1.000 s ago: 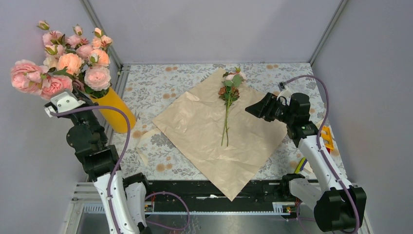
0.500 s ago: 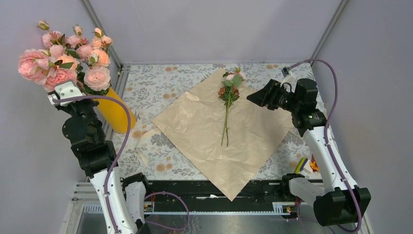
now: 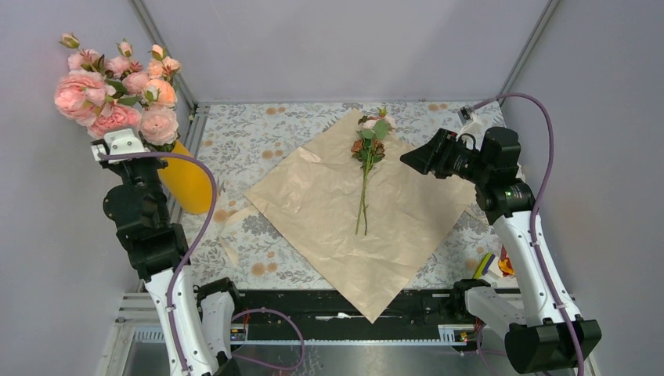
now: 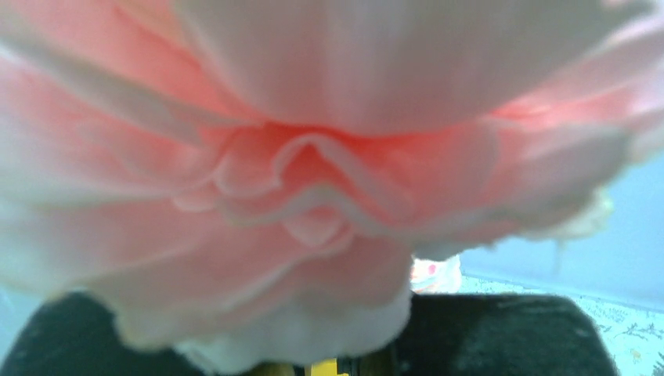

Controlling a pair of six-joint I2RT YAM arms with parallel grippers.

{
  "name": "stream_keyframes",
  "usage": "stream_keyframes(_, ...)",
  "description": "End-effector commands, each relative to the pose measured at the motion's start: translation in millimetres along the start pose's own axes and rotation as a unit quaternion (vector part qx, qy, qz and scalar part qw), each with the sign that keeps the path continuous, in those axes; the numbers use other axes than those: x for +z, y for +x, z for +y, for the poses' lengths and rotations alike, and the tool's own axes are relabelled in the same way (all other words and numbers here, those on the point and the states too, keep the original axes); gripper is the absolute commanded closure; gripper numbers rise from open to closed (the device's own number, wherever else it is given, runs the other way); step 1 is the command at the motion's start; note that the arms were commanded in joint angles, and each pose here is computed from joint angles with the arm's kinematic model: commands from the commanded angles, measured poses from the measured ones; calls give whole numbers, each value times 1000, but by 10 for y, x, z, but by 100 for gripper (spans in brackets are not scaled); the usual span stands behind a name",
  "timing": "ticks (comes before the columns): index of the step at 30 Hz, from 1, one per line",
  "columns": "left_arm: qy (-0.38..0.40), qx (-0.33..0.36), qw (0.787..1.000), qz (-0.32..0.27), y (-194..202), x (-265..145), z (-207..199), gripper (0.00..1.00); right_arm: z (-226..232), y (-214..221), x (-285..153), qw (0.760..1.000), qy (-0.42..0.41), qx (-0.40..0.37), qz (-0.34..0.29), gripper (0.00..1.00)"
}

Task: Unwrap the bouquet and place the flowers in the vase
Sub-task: Insert the fake flower into the vase.

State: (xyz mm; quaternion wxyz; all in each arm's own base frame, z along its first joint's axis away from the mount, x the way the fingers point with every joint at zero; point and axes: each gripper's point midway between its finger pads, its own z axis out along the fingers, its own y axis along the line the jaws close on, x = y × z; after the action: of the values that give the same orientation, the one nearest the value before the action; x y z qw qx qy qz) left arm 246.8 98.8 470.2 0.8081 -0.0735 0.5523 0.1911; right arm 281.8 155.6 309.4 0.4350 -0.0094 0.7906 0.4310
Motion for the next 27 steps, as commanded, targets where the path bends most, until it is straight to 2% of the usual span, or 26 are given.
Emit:
stream_keyframes(1,25,33,999,-6,71,41,-74,100,70,-74,-50,1000,-5,-17,-12,34)
stream_keyframes(13,47,65,996,45,573,78,-152,100,98,-67,-21,1000,-21,-9,-12,34)
stream_keyframes(20,22,73,994,85,961,89,-70,100,123,-50,-41,999,-26,-14,-11,34)
stream_keyframes(27,0,70,992,108,1146,142,-5,100,133,-40,-48,999,-29,-16,-10,34)
